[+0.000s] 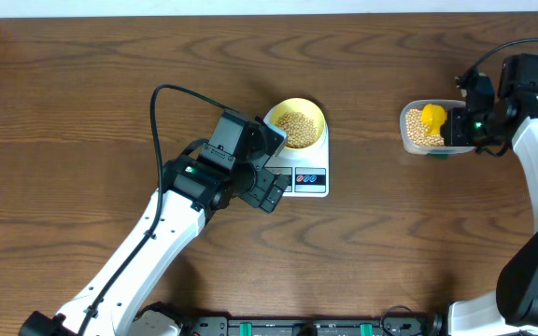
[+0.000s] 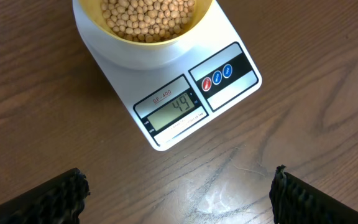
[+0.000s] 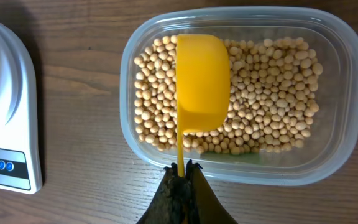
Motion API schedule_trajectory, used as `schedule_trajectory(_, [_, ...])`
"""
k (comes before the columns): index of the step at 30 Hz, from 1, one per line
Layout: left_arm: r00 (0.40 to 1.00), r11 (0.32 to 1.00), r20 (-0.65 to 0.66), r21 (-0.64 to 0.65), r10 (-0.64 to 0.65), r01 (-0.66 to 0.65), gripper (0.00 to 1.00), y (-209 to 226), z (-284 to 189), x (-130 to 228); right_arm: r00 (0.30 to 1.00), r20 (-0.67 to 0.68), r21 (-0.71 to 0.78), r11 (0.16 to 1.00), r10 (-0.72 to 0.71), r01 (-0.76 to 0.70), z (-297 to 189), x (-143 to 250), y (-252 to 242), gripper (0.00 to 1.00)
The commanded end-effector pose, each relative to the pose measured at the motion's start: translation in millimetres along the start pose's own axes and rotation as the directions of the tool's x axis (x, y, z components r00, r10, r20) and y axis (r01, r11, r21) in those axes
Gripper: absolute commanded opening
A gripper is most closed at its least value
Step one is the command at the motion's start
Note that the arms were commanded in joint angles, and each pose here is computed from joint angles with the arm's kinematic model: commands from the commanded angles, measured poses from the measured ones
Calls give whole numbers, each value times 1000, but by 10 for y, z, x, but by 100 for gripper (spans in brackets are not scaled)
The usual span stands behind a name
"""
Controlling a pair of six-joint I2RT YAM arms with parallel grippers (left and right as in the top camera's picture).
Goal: Scoop item into bowl and weigh 50g on scale
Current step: 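Dip the scoop into the tub soybeans and lift it with the right gripper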
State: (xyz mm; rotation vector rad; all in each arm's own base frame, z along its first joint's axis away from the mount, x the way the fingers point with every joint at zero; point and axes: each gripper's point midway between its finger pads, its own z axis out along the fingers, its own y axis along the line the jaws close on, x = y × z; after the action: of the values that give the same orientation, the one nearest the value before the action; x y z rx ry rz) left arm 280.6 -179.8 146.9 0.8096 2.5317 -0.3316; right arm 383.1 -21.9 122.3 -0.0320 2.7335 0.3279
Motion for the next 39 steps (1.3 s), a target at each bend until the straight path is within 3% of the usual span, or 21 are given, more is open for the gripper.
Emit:
schedule_trajectory(1, [1000, 1000, -16, -9, -8, 8, 96, 17, 34, 54, 1000, 0, -24, 1000, 4, -4, 27, -10, 66, 1])
schedule_trajectory(6, [1000, 1000, -16, -9, -8, 8, 96, 17, 34, 54, 998, 0, -30, 998, 55, -55, 27, -11, 75, 1])
schedule_trajectory(12, [1000, 1000, -16, -9, -8, 8, 96, 17, 35, 55, 996, 6, -163, 983, 84, -82, 4, -41, 300, 1])
schedule_trajectory(22, [1000, 1000, -16, -9, -8, 8, 96, 17, 34, 54, 996, -3, -162, 983, 89, -88, 3, -20, 294, 1])
schedule_trajectory(39, [1000, 1000, -16, -9, -8, 8, 96, 17, 34, 54, 960, -8, -144, 949, 281, -279, -67, -7, 33, 1])
